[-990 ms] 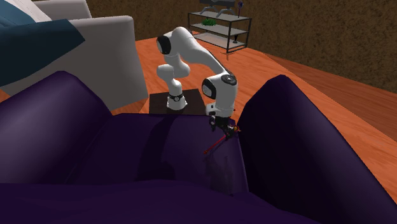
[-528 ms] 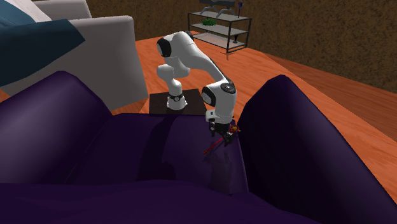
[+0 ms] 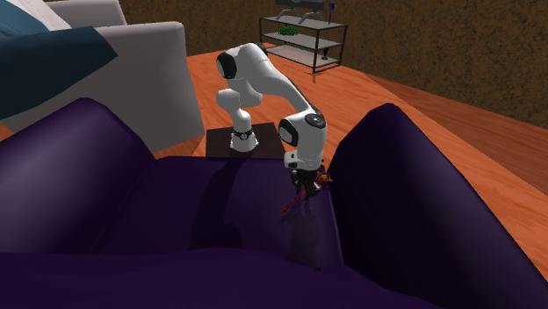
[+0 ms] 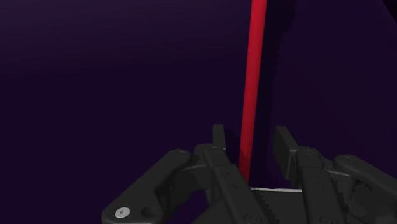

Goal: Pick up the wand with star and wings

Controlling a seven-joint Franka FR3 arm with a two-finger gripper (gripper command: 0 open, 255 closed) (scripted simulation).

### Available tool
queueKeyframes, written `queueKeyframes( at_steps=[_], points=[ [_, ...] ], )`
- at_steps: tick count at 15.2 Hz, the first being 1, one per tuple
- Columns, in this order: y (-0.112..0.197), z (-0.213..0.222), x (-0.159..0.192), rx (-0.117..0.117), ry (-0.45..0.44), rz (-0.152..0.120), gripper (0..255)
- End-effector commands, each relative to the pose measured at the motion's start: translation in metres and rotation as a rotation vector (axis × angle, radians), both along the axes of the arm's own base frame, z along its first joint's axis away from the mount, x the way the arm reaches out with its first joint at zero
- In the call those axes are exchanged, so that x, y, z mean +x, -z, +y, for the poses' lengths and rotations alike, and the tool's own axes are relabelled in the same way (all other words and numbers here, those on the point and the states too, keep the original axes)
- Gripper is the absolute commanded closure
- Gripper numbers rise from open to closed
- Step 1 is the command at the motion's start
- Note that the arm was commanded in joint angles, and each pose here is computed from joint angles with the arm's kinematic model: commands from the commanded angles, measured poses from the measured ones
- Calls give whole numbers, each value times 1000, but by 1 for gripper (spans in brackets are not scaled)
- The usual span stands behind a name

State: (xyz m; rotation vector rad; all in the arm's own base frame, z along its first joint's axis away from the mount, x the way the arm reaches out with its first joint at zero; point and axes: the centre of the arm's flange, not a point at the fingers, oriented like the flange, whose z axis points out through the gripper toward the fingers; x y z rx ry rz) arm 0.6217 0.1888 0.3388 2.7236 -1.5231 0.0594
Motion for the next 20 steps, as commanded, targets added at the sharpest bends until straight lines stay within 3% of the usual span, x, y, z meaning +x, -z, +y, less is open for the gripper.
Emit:
queueKeyframes(
  at_steps=[1, 20],
  points=[
    [6, -2, 0, -1, 2, 8, 255],
    [-73, 0, -1, -1, 2, 8, 255]
  ],
)
